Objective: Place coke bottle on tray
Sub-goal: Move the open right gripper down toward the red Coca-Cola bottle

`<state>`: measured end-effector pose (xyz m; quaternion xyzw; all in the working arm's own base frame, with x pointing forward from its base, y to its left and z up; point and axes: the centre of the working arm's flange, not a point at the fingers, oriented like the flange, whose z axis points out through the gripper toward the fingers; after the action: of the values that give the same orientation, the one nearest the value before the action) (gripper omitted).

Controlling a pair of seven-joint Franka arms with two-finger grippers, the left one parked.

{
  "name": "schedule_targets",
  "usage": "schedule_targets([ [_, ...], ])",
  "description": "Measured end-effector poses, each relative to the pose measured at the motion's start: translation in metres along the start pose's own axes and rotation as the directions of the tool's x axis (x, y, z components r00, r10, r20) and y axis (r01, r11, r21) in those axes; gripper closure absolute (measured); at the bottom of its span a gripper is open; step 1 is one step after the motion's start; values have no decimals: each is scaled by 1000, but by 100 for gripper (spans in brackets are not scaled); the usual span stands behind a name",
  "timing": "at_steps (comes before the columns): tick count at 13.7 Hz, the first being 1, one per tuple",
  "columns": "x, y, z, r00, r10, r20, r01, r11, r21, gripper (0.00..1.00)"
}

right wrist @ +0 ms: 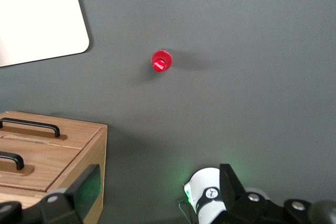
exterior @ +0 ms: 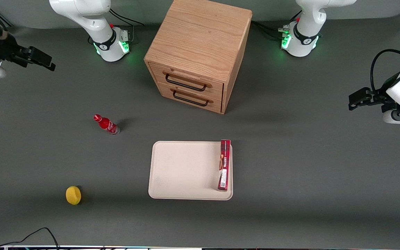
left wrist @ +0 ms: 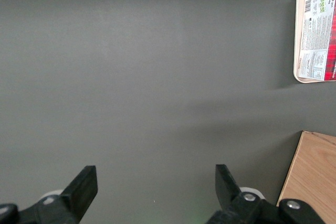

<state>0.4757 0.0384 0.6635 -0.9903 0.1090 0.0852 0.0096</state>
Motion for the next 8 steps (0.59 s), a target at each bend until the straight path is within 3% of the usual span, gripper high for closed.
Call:
schedule_targets([
  [8,23,-12,29,997,66,49,-65,998,-18,0],
])
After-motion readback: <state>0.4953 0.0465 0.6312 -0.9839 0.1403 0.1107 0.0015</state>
